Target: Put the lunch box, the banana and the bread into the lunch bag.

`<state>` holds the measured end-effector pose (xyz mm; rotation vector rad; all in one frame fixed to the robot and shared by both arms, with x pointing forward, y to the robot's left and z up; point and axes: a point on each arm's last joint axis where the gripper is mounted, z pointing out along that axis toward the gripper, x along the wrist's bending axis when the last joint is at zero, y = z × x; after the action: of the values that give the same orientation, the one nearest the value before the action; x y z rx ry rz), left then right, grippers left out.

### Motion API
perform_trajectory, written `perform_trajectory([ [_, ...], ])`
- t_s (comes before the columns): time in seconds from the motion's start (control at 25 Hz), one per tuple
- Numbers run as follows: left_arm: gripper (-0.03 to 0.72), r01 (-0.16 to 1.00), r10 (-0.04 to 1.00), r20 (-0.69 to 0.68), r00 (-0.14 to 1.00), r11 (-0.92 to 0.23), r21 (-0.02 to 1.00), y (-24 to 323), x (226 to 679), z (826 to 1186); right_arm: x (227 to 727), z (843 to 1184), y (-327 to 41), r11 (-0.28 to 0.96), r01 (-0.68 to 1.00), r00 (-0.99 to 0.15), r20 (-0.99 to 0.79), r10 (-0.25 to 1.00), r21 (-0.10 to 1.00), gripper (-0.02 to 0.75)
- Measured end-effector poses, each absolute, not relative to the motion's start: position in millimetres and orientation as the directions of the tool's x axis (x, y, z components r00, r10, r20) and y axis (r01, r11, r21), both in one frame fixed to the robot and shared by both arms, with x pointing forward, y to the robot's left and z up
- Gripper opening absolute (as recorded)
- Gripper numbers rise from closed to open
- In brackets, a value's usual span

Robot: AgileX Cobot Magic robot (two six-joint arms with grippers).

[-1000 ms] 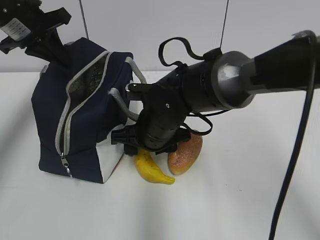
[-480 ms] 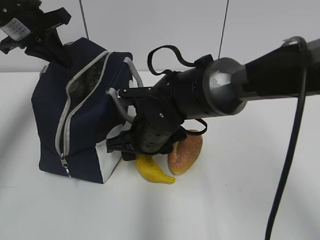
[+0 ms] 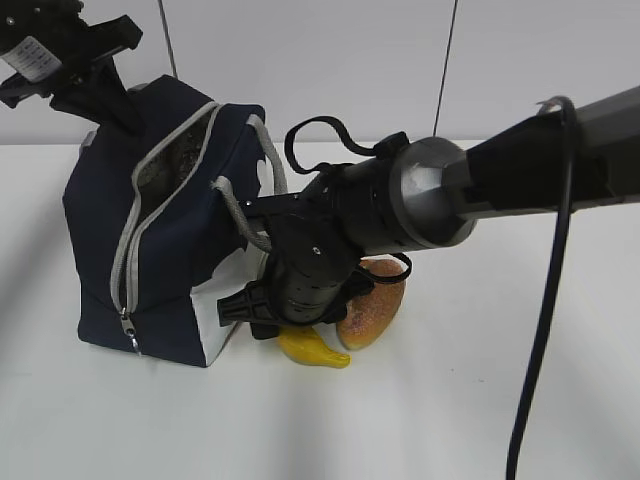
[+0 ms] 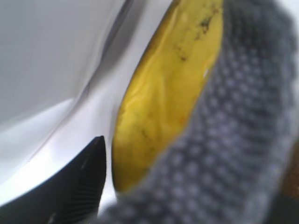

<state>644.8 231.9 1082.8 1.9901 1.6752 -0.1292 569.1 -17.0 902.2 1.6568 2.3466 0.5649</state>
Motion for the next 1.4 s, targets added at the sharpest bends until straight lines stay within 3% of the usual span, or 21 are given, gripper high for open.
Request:
perform_trajectory([
  [0.2, -0.003, 0.939, 0.888, -0.4, 0.226, -0.09, 0.332, 232, 645, 1083, 569, 903, -17, 0.314, 0.85, -0.356, 0.022, 0.934, 0.424, 0.322],
  [0.68, -0.003, 0.939, 0.888, -0.4, 0.226, -0.09, 0.332, 232, 645, 1083, 565, 945, -26, 0.306, 0.837, -0.341, -0.005, 0.94, 0.454, 0.32],
  [1.08, -0.003, 0.939, 0.888, -0.4, 0.226, -0.09, 0.332, 232, 645, 1083, 560, 959, -34, 0.279, 0.859, -0.296, -0.027, 0.955, 0.429, 0.319],
  [1.4, -0.003, 0.939, 0.888, -0.4, 0.226, -0.09, 0.332, 232, 645, 1083, 553, 994, -58, 0.353, 0.837, -0.289, -0.209, 0.934, 0.418, 0.319],
])
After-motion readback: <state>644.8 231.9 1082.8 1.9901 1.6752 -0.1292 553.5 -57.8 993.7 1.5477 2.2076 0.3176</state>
